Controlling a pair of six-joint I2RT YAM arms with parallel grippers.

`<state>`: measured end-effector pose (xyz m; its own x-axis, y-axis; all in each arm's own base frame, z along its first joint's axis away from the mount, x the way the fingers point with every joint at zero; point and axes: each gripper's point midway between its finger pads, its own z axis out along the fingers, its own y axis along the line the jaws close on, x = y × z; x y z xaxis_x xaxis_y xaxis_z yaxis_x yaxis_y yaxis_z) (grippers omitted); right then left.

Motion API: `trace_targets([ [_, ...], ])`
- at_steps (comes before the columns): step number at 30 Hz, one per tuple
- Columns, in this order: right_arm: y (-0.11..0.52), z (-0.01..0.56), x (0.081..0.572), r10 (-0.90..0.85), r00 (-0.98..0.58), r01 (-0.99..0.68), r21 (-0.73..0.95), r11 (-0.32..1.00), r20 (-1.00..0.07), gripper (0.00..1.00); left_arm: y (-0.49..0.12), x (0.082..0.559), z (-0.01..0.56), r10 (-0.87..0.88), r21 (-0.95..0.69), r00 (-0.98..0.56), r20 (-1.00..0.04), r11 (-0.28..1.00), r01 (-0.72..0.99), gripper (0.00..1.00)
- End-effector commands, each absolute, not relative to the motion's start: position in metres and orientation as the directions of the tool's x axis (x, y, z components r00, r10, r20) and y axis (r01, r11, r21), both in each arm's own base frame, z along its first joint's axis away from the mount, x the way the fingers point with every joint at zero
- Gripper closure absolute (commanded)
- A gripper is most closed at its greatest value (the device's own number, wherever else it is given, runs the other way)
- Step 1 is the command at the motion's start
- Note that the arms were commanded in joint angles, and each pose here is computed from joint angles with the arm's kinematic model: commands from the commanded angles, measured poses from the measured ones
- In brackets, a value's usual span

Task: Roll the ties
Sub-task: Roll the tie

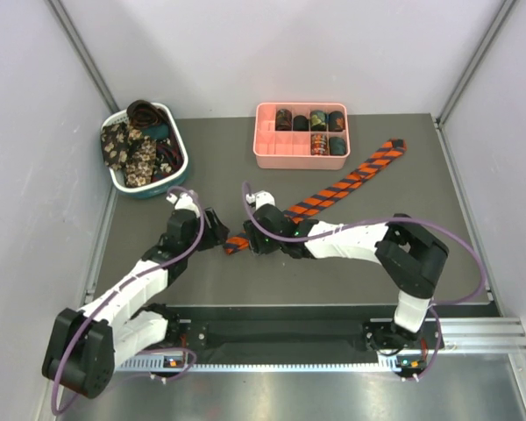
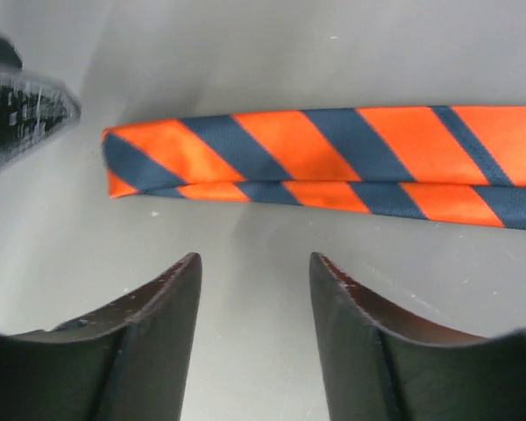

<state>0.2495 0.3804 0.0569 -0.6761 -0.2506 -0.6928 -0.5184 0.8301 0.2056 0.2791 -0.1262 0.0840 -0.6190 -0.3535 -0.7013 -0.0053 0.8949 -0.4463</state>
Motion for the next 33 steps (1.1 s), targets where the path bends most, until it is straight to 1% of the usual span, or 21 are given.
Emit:
trace_targets([
  [1,0.400,0.101,0.250,-0.231,-0.579,-0.585,0.202,0.785,-0.782,0.40,-0.109,0.285,0.098,-0.427,-0.473,-0.545,-0.722,0.879,-0.062,0.32],
  [2,0.405,0.107,0.252,-0.202,-0.560,-0.595,0.221,0.772,-0.804,0.31,-0.103,0.282,0.097,-0.447,-0.477,-0.540,-0.713,0.874,-0.094,0.31],
  [4,0.406,0.107,0.249,-0.196,-0.556,-0.605,0.232,0.762,-0.807,0.07,-0.085,0.282,0.096,-0.486,-0.473,-0.505,-0.713,0.865,-0.165,0.27],
  [5,0.409,0.110,0.249,-0.192,-0.547,-0.619,0.239,0.748,-0.815,0.01,-0.079,0.281,0.099,-0.516,-0.489,-0.481,-0.709,0.851,-0.193,0.20],
  [7,0.412,0.112,0.248,-0.197,-0.540,-0.630,0.237,0.739,-0.819,0.00,-0.057,0.279,0.097,-0.556,-0.473,-0.430,-0.712,0.831,-0.292,0.13],
  [8,0.414,0.112,0.245,-0.210,-0.535,-0.635,0.226,0.739,-0.818,0.00,-0.053,0.278,0.100,-0.590,-0.496,-0.397,-0.703,0.807,-0.322,0.09],
  [9,0.415,0.110,0.244,-0.238,-0.519,-0.647,0.196,0.737,-0.821,0.00,-0.046,0.278,0.100,-0.606,-0.498,-0.375,-0.702,0.793,-0.349,0.07],
  [10,0.420,0.116,0.243,-0.244,-0.499,-0.655,0.178,0.735,-0.831,0.01,-0.042,0.275,0.098,-0.618,-0.494,-0.366,-0.696,0.782,-0.382,0.06],
  [11,0.423,0.115,0.238,-0.272,-0.481,-0.663,0.143,0.735,-0.834,0.05,-0.035,0.275,0.099,-0.644,-0.502,-0.329,-0.691,0.755,-0.421,0.03],
  [12,0.426,0.111,0.236,-0.304,-0.464,-0.675,0.110,0.730,-0.832,0.06,-0.032,0.274,0.098,-0.656,-0.505,-0.318,-0.684,0.741,-0.442,0.02],
  [13,0.435,0.121,0.238,-0.295,-0.445,-0.677,0.102,0.729,-0.846,0.07,-0.030,0.273,0.097,-0.671,-0.508,-0.310,-0.673,0.725,-0.464,0.02],
  [15,0.436,0.107,0.233,-0.359,-0.444,-0.683,0.051,0.729,-0.821,0.11,-0.027,0.270,0.098,-0.703,-0.509,-0.307,-0.641,0.689,-0.516,0.03],
  [17,0.447,0.113,0.232,-0.365,-0.432,-0.691,0.042,0.722,-0.825,0.16,-0.024,0.268,0.102,-0.731,-0.499,-0.306,-0.610,0.654,-0.568,0.02],
  [20,0.457,0.112,0.232,-0.378,-0.427,-0.695,0.032,0.718,-0.821,0.19,-0.020,0.277,0.114,-0.744,-0.496,-0.311,-0.592,0.640,-0.587,0.02],
  [22,0.462,0.108,0.234,-0.383,-0.431,-0.690,0.024,0.724,-0.817,0.22,-0.011,0.280,0.116,-0.769,-0.500,-0.309,-0.559,0.610,-0.615,0.03],
  [23,0.462,0.106,0.235,-0.390,-0.435,-0.686,0.019,0.727,-0.812,0.25,-0.009,0.285,0.117,-0.786,-0.507,-0.313,-0.534,0.594,-0.625,0.04],
  [27,0.471,0.095,0.238,-0.399,-0.444,-0.684,0.015,0.730,-0.802,0.25,-0.010,0.293,0.112,-0.866,-0.579,-0.317,-0.386,0.495,-0.647,0.05],
  [28,0.471,0.092,0.238,-0.405,-0.444,-0.681,0.008,0.732,-0.799,0.25,-0.009,0.295,0.108,-0.872,-0.576,-0.317,-0.373,0.485,-0.658,0.05],
  [33,0.480,0.078,0.244,-0.434,-0.446,-0.682,-0.017,0.731,-0.783,0.25,-0.007,0.303,0.119,-0.876,-0.586,-0.296,-0.380,0.476,-0.656,0.05],
])
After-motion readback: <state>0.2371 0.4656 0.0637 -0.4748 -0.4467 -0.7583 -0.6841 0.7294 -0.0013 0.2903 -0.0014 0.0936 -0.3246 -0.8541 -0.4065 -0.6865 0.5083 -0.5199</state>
